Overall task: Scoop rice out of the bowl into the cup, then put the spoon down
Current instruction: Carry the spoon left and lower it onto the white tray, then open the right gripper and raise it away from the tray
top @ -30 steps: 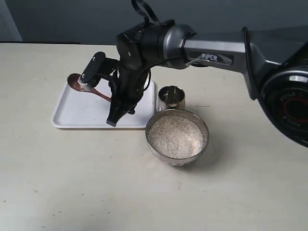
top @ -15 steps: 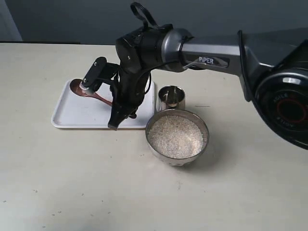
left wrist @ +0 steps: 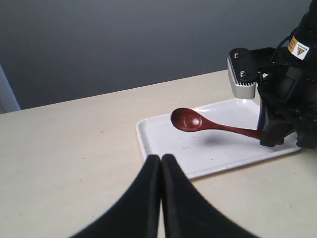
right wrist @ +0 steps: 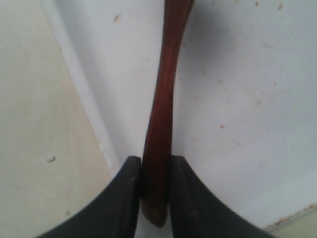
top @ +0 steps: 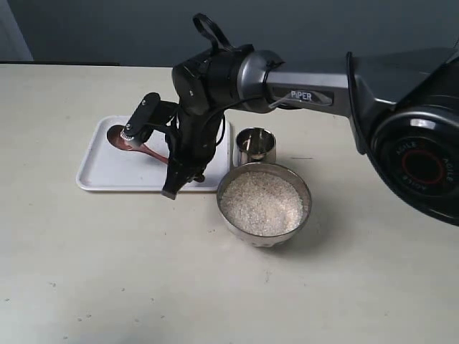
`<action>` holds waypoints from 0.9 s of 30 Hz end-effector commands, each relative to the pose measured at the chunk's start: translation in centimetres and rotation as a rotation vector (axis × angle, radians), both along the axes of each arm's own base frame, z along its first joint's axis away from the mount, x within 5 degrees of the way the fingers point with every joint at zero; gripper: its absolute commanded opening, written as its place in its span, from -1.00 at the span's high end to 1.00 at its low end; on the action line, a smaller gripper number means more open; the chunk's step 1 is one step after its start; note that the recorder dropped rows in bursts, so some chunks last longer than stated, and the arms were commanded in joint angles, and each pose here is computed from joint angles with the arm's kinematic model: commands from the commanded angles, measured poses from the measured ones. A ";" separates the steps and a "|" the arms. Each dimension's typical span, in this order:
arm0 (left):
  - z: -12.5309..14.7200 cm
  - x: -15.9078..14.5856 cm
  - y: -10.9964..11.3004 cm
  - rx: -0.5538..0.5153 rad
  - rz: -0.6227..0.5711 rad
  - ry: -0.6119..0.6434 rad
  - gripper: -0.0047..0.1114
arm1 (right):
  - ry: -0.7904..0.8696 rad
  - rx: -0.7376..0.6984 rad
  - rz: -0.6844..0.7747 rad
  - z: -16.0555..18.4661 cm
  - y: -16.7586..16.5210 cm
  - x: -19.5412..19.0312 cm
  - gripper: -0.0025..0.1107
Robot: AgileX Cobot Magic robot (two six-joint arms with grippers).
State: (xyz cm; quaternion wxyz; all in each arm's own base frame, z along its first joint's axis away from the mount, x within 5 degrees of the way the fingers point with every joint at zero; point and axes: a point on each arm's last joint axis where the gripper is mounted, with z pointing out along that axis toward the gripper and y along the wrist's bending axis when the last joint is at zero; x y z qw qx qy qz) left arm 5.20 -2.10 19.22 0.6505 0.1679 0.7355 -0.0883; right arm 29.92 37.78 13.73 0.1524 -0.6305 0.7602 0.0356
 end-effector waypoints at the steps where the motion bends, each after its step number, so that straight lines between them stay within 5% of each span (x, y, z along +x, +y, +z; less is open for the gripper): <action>1: 0.2 0.0 0.0 -0.006 -0.001 -0.016 0.91 | 0.001 0.005 -0.001 0.1 0.0 0.1 0.97; 14: 0.0 -0.1 0.0 0.003 -0.005 0.008 0.91 | 0.023 0.000 -0.029 0.1 -0.1 0.0 0.95; 18: 0.0 -0.1 0.0 0.003 -0.005 0.008 0.91 | 0.025 -0.002 -0.029 0.1 -0.1 0.0 0.63; 22: 0.0 -0.1 0.0 0.003 -0.005 0.008 0.91 | 0.022 0.002 -0.037 0.1 -0.1 0.0 0.06; 27: 0.0 -0.1 0.0 0.003 -0.005 0.008 0.91 | -0.003 0.024 -0.062 2.1 0.0 0.2 0.03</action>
